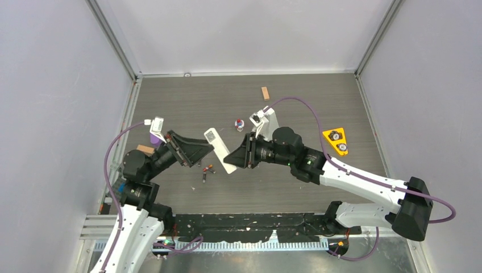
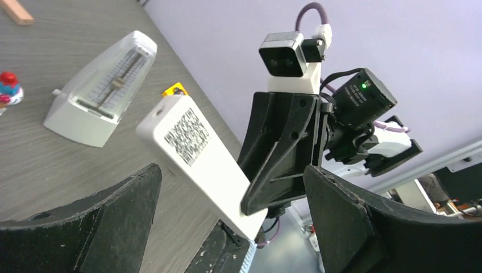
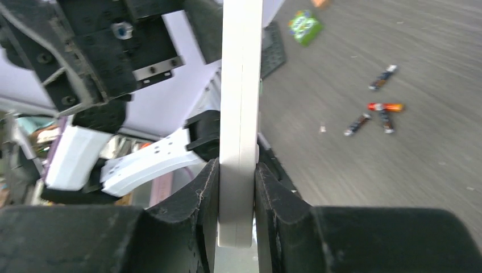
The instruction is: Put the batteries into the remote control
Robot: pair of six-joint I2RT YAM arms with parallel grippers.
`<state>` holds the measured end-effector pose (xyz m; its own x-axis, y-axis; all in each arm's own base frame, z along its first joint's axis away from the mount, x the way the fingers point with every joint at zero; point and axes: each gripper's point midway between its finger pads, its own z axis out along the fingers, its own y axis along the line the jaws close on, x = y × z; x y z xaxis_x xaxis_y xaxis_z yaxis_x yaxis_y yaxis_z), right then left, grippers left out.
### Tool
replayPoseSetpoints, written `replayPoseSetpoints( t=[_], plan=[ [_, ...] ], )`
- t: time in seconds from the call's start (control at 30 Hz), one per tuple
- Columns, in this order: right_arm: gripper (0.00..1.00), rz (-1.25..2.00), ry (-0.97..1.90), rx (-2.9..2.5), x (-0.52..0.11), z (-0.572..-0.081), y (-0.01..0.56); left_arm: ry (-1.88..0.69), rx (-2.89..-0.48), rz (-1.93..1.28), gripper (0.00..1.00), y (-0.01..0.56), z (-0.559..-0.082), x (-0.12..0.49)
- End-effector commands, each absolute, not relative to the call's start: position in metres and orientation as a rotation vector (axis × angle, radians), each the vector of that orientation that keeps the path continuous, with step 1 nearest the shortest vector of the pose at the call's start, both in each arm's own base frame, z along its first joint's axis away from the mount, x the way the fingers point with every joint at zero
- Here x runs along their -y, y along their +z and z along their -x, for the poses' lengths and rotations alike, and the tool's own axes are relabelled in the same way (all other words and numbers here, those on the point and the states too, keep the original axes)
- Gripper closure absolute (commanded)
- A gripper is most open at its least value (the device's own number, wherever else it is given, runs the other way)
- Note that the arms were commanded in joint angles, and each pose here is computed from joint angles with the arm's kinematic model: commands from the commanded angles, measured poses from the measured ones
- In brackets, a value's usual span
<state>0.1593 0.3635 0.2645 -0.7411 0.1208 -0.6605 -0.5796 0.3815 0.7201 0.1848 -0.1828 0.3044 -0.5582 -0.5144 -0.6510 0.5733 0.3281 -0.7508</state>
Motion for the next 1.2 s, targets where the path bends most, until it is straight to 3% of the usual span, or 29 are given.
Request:
replayPoseSetpoints(
  t=[0.0,0.1,0.33,0.53,0.63,0.73,0.8,0.9,1.0,1.17],
  plan=[
    [0.82,0.476,1.716,-1.809,-0.372,-0.127,0.341,-1.533,-1.544,-0.105,0.04,0.339,-0.172,0.188],
    [0.82,0.483,1.788,-1.782,-0.372,-0.119,0.355,-1.581,-1.565,-0.102,0.11,0.341,-0.17,0.192],
    [0.82,0.489,1.908,-1.775,-0.379,-0.11,0.37,-1.711,-1.518,-0.118,0.44,0.354,-0.163,0.197],
    [0.81,0.52,1.923,-1.818,-0.393,-0.115,0.364,-1.745,-1.539,-0.176,0.76,0.349,-0.163,0.202],
    [0.81,0.517,1.924,-1.835,-0.395,-0.118,0.364,-1.752,-1.549,-0.169,0.97,0.345,-0.165,0.202],
    [0.77,0.479,1.902,-1.873,-0.396,-0.125,0.356,-1.753,-1.55,-0.148,1.0,0.344,-0.168,0.202],
    [0.67,0.436,1.877,-1.892,-0.397,-0.131,0.351,-1.751,-1.537,-0.12,1.0,0.345,-0.17,0.201],
    [0.39,0.343,1.85,-1.895,-0.398,-0.139,0.345,-1.744,-1.512,-0.045,1.0,0.349,-0.174,0.196],
    [0.25,0.199,1.832,-1.857,-0.397,-0.148,0.345,-1.717,-1.491,0.066,1.0,0.349,-0.183,0.189],
    [0.23,-0.008,1.804,-1.835,-0.4,-0.154,0.335,-1.693,-1.43,0.241,1.0,0.349,-0.195,0.175]
  ],
)
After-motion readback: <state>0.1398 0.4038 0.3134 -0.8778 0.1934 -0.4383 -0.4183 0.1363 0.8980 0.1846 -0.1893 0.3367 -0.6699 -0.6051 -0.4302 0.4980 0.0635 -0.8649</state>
